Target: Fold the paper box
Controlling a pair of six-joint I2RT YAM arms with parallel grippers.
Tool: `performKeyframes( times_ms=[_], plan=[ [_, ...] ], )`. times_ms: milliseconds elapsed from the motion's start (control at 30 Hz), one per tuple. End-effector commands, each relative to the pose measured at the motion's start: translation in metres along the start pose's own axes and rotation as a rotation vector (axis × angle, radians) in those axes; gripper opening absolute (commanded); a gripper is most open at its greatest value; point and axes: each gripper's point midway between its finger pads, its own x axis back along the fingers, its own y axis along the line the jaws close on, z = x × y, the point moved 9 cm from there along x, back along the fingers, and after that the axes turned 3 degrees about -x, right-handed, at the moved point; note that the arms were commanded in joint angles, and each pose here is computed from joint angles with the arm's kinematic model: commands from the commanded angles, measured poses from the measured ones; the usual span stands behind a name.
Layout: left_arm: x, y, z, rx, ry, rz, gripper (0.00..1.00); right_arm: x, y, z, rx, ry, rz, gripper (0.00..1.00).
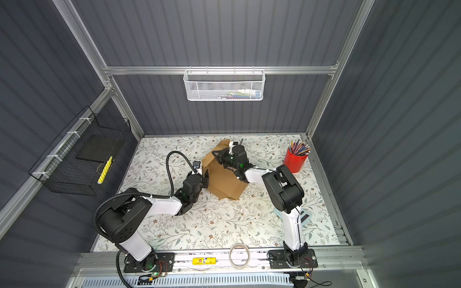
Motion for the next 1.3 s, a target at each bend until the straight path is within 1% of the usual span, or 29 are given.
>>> performKeyframes(
  times_ms=[0, 367, 767, 967, 1267],
  plan=[
    [-0.005, -0.002, -0.005, 0.033, -0.037, -0.054, 0.59, 0.004, -0.023, 0.007, -0.040, 0.013, 0.109, 0.00],
    [-0.010, -0.011, -0.008, 0.029, -0.060, -0.118, 0.58, 0.002, -0.024, 0.006, -0.047, 0.011, 0.108, 0.00],
    [-0.019, -0.020, -0.010, 0.017, -0.089, -0.170, 0.48, 0.002, -0.023, 0.005, -0.050, 0.007, 0.105, 0.00],
    [-0.022, -0.022, -0.010, 0.009, -0.095, -0.198, 0.40, 0.001, -0.023, 0.005, -0.051, 0.007, 0.104, 0.00],
    [-0.026, -0.024, -0.009, -0.004, -0.096, -0.211, 0.32, 0.000, -0.021, 0.005, -0.052, 0.008, 0.100, 0.00]
  ],
)
